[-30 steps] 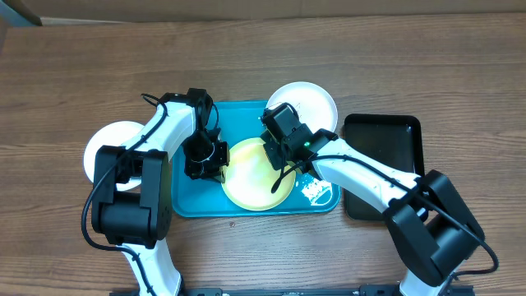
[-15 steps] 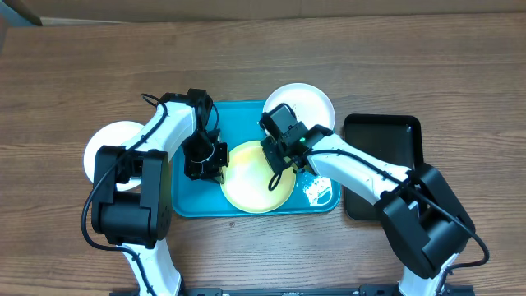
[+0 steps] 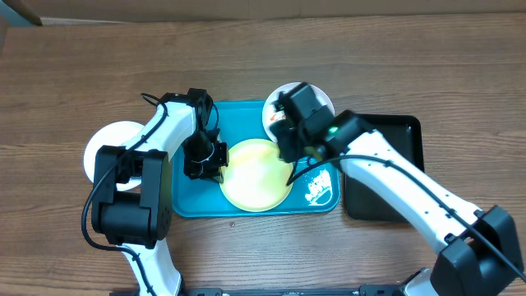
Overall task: Clean dirty plates on tray and stack at the side
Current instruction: 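Lift the sponge off and pull the yellow plate toward the left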
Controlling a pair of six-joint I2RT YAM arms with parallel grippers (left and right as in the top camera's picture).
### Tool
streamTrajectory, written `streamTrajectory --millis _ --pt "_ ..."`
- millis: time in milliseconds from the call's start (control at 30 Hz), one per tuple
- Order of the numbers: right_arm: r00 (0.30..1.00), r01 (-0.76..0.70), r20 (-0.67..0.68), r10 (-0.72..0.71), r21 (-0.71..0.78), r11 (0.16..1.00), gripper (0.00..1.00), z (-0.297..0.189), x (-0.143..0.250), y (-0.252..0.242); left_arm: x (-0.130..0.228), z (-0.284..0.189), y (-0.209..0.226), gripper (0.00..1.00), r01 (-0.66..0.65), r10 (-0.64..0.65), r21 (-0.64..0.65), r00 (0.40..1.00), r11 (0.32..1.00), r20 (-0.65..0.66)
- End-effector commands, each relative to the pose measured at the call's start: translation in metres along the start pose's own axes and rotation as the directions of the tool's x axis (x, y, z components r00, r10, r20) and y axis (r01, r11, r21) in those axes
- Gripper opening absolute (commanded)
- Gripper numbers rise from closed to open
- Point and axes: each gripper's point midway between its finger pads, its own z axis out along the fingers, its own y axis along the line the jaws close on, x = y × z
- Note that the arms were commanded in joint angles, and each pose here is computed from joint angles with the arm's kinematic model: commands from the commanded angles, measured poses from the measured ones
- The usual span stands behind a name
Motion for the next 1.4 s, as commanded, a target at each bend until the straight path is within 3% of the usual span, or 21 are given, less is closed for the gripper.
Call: streamTrajectory --millis 0,67,167,300,400,467,700,800,1167,1367 --pt "0.988 -0.146 -0.036 0.147 0.033 0.989 0.04 -0.008 0.003 -0.033 -0.003 -0.004 0.009 0.04 0.014 -0.012 -0.056 0.999 0.998 0.031" --pt "0.985 -0.147 -0.092 0.145 -0.015 0.989 0.04 -0.008 0.012 -0.034 -0.003 -0.008 0.010 0.04 0.012 -0.009 -0.060 0.999 0.998 0.044" --pt "0.986 -0.033 -0.166 0.003 -0.179 0.983 0.04 -0.012 0.028 -0.014 -0.001 -0.010 0.012 0.04 0.019 -0.015 -0.076 0.999 0.997 0.048" --pt "0.974 -0.057 -0.223 0.027 -0.130 0.990 0.04 -0.014 0.042 -0.022 0.019 -0.016 0.036 0.04 0.058 -0.062 -0.209 0.998 0.976 -0.014" --pt "0.972 -0.059 -0.235 0.028 -0.128 0.990 0.04 -0.014 0.045 -0.022 0.049 -0.029 0.039 0.04 0.011 -0.045 -0.228 0.988 0.974 -0.146" --pt "0.972 -0.059 -0.235 0.028 -0.128 0.990 0.04 -0.014 0.045 -0.022 0.052 -0.037 0.037 0.04 -0.010 -0.028 -0.228 0.986 0.974 -0.165" --pt "0.967 -0.064 -0.255 0.030 -0.124 0.990 0.04 -0.015 0.050 -0.023 0.017 -0.073 0.022 0.04 0.014 -0.016 -0.211 1.000 0.977 -0.008" --pt "0.965 -0.064 -0.260 0.030 -0.123 0.990 0.04 -0.016 0.051 -0.023 0.008 -0.082 0.035 0.04 0.103 -0.089 -0.288 0.994 0.952 0.062" --pt "0.967 -0.057 -0.253 0.024 -0.127 0.990 0.04 -0.015 0.050 -0.022 0.019 -0.074 0.018 0.04 -0.038 0.038 -0.285 0.999 0.958 -0.006" --pt "0.968 -0.049 -0.251 0.015 -0.130 0.990 0.04 -0.015 0.050 -0.022 0.017 -0.074 0.019 0.04 -0.016 0.019 -0.289 1.000 0.957 0.007"
